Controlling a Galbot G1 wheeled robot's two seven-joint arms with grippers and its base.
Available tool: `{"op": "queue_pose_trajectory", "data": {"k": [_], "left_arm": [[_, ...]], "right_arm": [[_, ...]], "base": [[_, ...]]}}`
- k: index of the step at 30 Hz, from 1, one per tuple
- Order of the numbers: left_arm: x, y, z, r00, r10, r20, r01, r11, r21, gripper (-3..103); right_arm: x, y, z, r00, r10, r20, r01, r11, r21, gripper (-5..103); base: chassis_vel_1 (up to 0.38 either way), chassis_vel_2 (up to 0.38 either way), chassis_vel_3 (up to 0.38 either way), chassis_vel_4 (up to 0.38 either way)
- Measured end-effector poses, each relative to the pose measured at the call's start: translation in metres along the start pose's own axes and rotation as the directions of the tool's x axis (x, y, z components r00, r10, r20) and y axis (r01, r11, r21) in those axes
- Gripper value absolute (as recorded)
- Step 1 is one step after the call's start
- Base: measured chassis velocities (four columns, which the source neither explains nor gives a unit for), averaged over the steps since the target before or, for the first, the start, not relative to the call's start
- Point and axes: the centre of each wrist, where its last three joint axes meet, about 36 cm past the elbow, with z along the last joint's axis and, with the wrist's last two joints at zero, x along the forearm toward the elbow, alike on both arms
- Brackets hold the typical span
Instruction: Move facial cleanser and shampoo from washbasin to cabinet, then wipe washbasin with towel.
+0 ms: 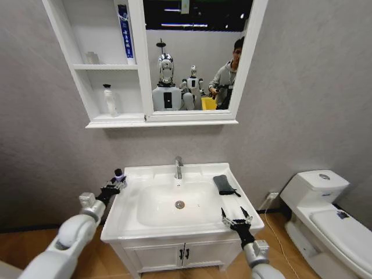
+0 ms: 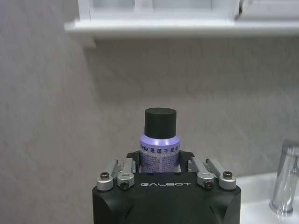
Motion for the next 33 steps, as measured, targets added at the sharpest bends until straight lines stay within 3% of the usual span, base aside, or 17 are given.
{"op": "queue_pose_trajectory", "data": {"k": [1, 2, 5, 9, 17, 19, 23, 26, 33], "left_arm": [[0.011, -0.002, -0.037, 1.0, 0.004, 0.013, -0.004, 1.0, -0.007, 43], [0.011, -0.002, -0.037, 1.0, 0.004, 0.013, -0.004, 1.0, -0.007, 43], [0.027, -0.011, -0.099, 1.0, 0.027, -0.009, -0.027, 1.0, -0.012, 43], [0.035, -0.023, -0.139, 0.996, 0.07, -0.05, -0.071, 0.997, -0.014, 43], [0.039, -0.032, -0.187, 0.988, 0.118, -0.103, -0.121, 0.992, -0.021, 43], [0.034, -0.025, -0.211, 0.989, 0.118, -0.089, -0.12, 0.993, -0.019, 43], [0.027, -0.013, -0.23, 0.993, 0.103, -0.056, -0.105, 0.994, -0.024, 43], [0.018, 0.008, -0.247, 0.997, 0.074, -0.014, -0.075, 0.997, -0.025, 43], [0.023, 0.001, -0.256, 0.993, 0.119, -0.014, -0.119, 0.993, -0.011, 43]], "right_arm": [[0.0, 0.001, -0.002, 1.0, -0.003, 0.004, 0.003, 1.0, 0.001, 100], [0.0, 0.001, -0.002, 1.0, -0.003, 0.004, 0.003, 1.0, 0.001, 100], [0.001, 0.002, -0.006, 1.0, -0.011, 0.014, 0.011, 1.0, 0.005, 100], [0.001, 0.002, -0.01, 1.0, -0.017, 0.024, 0.017, 1.0, 0.008, 100], [0.001, -0.002, -0.015, 0.999, -0.021, 0.038, 0.021, 1.0, 0.016, 100], [0.001, -0.003, -0.015, 0.999, -0.026, 0.041, 0.025, 0.999, 0.019, 100], [-0.001, -0.004, -0.014, 0.999, -0.031, 0.042, 0.03, 0.999, 0.022, 100], [-0.001, -0.001, -0.008, 0.999, -0.04, 0.032, 0.039, 0.999, 0.023, 100], [-0.006, -0.001, -0.007, 0.998, -0.052, 0.033, 0.051, 0.998, 0.033, 100]], "base": [[0.0, 0.0, 0.0, 0.0], [0.0, 0.0, 0.0, 0.0], [0.0, 0.0, 0.0, 0.0], [0.0, 0.0, 0.0, 0.0], [0.0, 0.0, 0.0, 0.0], [0.0, 0.0, 0.0, 0.0], [0.0, 0.0, 0.0, 0.0], [0.0, 0.0, 0.0, 0.0], [0.0, 0.0, 0.0, 0.0]]}}
